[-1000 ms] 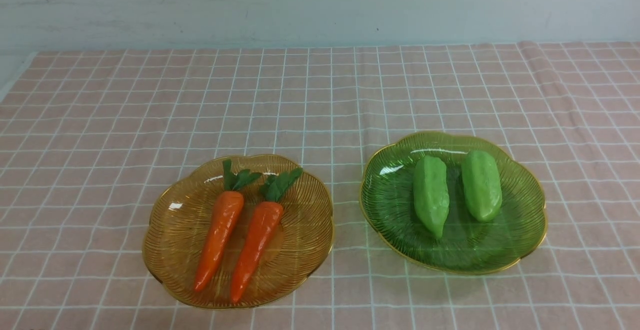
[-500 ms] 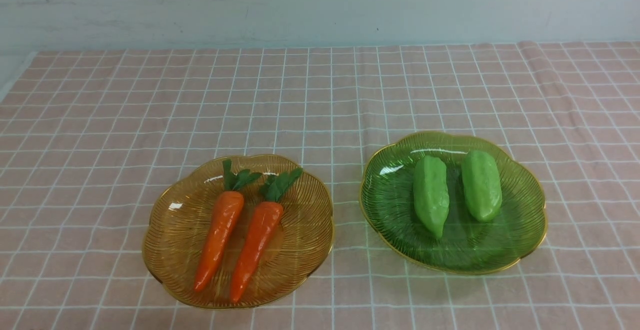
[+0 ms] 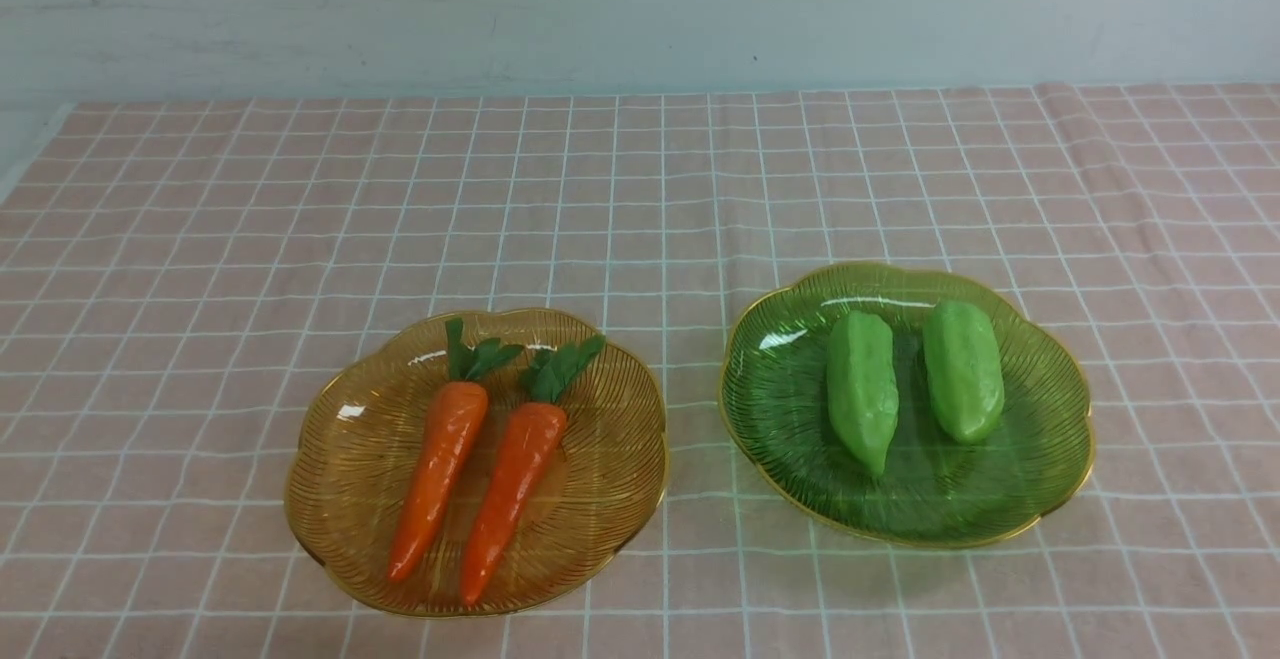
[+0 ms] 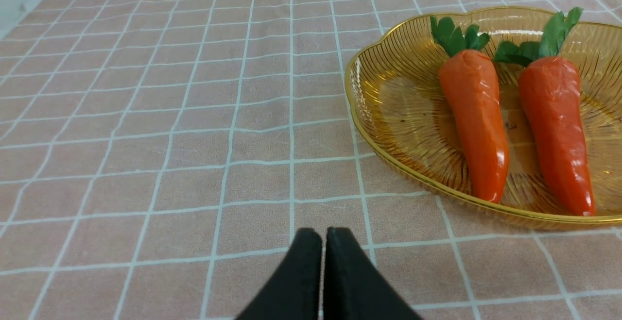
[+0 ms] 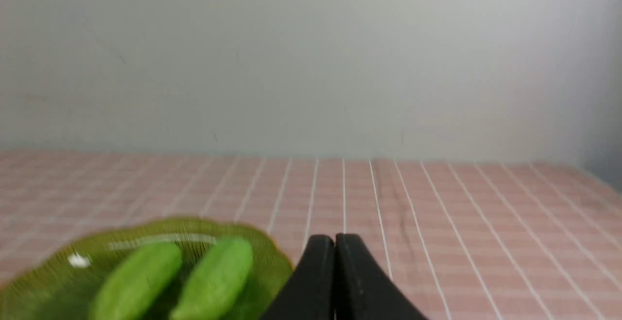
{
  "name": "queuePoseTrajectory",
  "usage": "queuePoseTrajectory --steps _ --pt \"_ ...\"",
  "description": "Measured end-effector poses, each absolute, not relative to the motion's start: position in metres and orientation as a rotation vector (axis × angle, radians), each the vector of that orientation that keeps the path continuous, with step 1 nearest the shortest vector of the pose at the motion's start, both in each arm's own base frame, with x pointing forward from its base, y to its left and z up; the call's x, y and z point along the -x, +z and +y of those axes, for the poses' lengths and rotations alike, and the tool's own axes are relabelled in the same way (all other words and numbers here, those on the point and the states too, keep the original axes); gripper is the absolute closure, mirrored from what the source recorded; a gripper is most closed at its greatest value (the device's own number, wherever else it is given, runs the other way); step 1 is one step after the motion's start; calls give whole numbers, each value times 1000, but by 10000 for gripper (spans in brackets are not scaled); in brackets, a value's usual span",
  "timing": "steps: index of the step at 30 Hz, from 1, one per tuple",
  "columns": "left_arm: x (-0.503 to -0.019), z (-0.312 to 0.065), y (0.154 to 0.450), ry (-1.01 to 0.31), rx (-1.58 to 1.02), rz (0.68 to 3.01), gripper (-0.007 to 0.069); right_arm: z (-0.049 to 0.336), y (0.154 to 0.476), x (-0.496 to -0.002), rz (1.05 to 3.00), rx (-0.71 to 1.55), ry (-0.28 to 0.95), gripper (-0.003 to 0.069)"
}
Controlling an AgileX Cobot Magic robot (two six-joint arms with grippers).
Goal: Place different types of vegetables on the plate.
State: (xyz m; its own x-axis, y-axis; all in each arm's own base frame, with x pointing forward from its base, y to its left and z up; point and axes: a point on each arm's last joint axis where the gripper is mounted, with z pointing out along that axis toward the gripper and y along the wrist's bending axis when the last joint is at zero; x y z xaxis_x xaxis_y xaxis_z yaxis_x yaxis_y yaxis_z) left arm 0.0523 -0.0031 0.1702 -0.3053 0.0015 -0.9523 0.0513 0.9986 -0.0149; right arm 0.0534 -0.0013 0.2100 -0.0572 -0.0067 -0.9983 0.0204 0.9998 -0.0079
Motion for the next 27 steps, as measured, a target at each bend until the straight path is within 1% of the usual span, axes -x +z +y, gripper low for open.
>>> queuePoseTrajectory --steps 3,8,27 --pt "-52 -3 170 -49 -38 1881 628 -2 189 -55 1706 -28 -35 674" --pt "-52 -3 170 -49 -38 1881 628 -3 179 -55 1785 -37 -39 674" --pt "-52 -3 170 -49 -38 1881 628 -3 178 -55 1792 -40 -39 674"
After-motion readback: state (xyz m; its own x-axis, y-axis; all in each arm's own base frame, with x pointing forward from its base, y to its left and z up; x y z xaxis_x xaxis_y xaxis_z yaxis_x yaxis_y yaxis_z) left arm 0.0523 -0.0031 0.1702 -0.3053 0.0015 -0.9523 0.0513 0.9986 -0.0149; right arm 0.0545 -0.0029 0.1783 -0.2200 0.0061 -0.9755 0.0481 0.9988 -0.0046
